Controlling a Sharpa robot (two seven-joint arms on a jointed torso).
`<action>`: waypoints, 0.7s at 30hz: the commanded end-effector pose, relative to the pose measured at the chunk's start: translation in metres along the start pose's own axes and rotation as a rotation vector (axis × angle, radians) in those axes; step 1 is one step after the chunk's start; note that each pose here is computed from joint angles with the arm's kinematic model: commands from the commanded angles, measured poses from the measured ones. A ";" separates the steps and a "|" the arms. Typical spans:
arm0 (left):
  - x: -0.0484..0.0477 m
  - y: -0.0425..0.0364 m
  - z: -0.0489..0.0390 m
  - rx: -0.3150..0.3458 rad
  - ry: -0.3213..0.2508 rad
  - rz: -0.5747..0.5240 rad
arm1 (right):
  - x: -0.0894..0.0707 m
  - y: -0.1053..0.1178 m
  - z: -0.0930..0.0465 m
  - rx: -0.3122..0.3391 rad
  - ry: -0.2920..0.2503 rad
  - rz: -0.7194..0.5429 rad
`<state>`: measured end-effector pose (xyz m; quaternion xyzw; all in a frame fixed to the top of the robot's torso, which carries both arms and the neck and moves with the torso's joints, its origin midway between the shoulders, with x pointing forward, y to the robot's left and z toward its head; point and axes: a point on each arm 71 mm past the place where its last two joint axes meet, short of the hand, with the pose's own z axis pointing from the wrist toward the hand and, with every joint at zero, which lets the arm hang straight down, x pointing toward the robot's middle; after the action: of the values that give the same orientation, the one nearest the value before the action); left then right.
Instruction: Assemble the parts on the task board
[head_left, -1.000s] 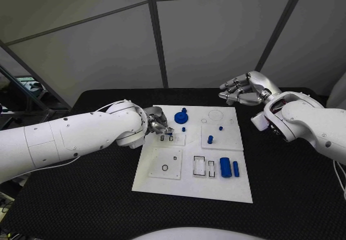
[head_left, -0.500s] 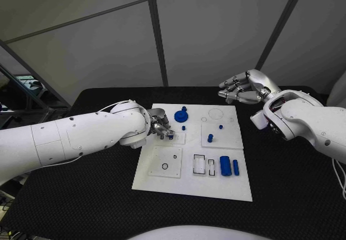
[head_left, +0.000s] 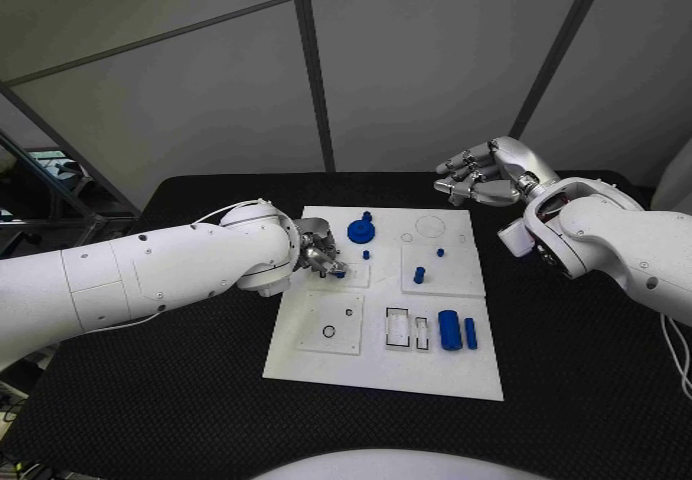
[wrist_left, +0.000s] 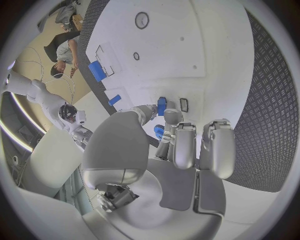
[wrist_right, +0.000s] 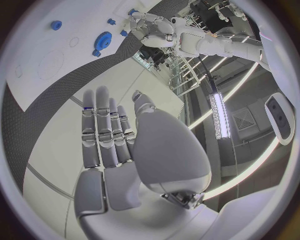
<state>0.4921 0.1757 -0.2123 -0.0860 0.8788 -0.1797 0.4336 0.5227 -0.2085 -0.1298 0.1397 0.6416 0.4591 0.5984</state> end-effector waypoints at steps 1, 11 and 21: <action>0.0020 0.0011 -0.0001 -0.012 0.022 0.028 | -0.001 0.002 0.001 -0.011 -0.008 -0.003; 0.0033 0.0008 0.0004 -0.013 0.036 0.036 | 0.000 0.002 0.001 -0.011 -0.006 -0.002; 0.0045 0.0029 0.0030 -0.023 0.074 0.045 | 0.000 0.002 0.001 -0.008 -0.006 -0.002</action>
<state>0.4946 0.1754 -0.2130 -0.0759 0.8853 -0.1735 0.4246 0.5230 -0.2072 -0.1300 0.1396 0.6419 0.4594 0.5979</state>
